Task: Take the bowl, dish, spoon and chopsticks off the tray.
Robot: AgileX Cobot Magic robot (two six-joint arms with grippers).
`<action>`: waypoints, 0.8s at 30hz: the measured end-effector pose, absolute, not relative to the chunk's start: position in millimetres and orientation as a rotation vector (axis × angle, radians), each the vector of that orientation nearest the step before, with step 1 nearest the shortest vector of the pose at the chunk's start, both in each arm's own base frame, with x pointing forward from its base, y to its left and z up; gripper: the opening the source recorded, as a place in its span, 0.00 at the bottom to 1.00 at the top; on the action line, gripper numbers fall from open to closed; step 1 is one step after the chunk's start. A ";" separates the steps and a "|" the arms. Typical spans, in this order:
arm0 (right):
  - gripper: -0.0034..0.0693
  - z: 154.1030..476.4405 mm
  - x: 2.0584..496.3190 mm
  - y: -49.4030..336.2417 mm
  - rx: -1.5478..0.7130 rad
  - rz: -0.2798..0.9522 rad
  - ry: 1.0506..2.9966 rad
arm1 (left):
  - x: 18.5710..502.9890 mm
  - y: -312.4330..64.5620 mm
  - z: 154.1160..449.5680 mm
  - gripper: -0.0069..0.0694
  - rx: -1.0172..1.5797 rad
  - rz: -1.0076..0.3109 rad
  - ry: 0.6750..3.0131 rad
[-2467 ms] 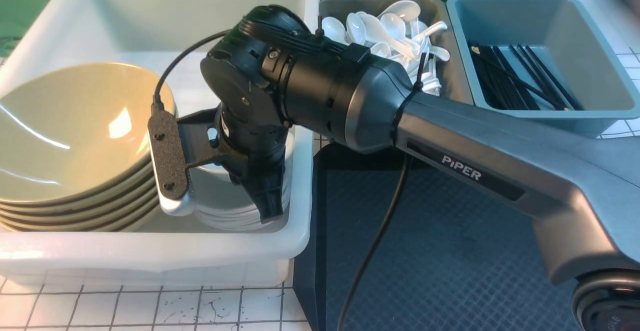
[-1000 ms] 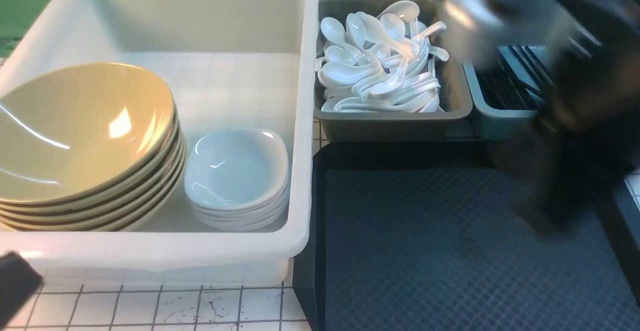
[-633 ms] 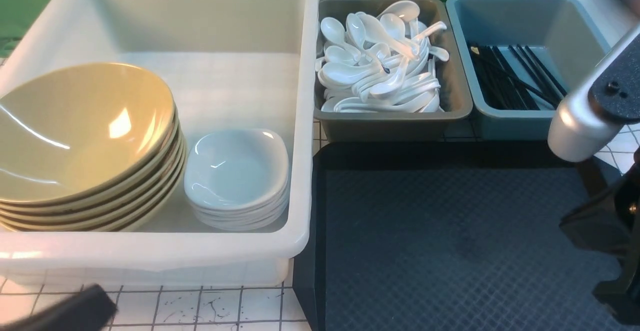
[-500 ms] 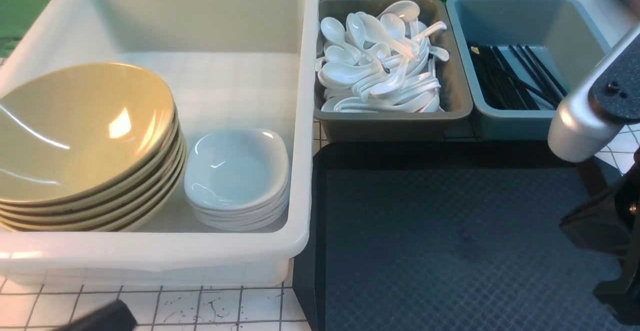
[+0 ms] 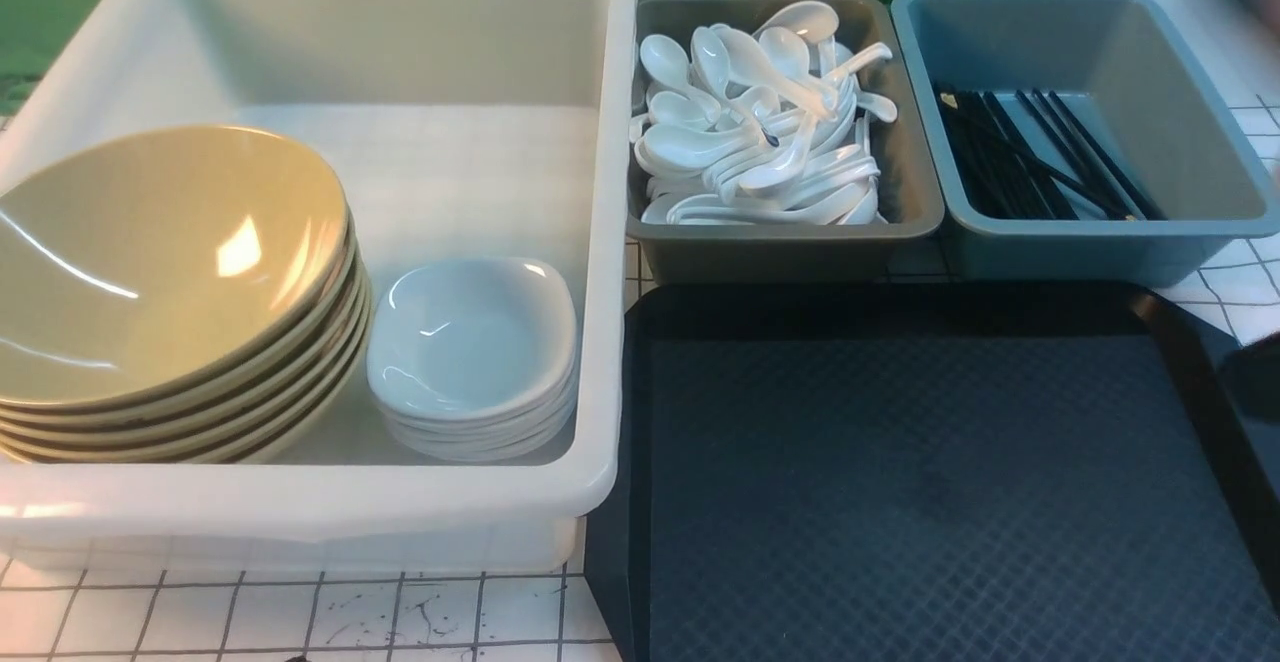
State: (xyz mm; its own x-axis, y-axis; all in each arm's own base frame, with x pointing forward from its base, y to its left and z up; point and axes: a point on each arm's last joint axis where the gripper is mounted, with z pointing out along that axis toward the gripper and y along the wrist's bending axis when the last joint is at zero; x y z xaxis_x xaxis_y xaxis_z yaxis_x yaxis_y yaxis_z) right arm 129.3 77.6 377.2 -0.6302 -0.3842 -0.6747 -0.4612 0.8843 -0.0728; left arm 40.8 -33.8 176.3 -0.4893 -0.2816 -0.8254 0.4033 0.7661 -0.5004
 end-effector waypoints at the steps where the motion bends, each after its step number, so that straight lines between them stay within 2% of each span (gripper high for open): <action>1: 0.10 371.8 127.0 70.1 -0.579 0.140 2.266 | 40.8 -33.8 176.5 0.09 0.092 -0.821 1.914; 4: 0.10 342.0 123.3 49.0 -0.490 0.099 2.135 | 40.9 -33.8 176.5 0.09 0.092 -0.821 1.913; 6: 0.10 301.5 112.2 29.5 -0.389 0.043 2.053 | 40.9 -33.8 176.5 0.09 0.092 -0.821 1.913; 8: 0.10 260.4 95.9 15.6 -0.309 -0.006 2.043 | 40.9 -33.8 176.7 0.09 0.092 -0.821 1.910; 14: 0.10 187.5 62.6 -0.9 -0.163 -0.091 2.000 | 40.9 -33.8 176.7 0.09 0.092 -0.821 1.910; 16: 0.10 172.2 55.7 -2.9 -0.137 -0.110 1.965 | 40.9 -33.8 176.7 0.09 0.092 -0.821 1.910; 19: 0.11 174.5 53.0 -3.6 -0.119 -0.118 1.889 | 41.0 -33.8 176.7 0.09 0.091 -0.822 1.910; 24: 0.11 174.0 51.6 -4.0 -0.098 -0.112 1.888 | 41.0 -33.8 176.7 0.09 0.091 -0.822 1.910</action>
State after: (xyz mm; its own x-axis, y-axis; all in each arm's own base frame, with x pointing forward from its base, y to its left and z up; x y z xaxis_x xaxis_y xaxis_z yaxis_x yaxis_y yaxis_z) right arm 51.6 -4.0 174.0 -0.3137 -0.1243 -0.9413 -0.0120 0.9918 -0.1270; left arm 41.0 -33.8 176.7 -0.4858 -0.2849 -0.8263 0.4044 0.7648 -0.5015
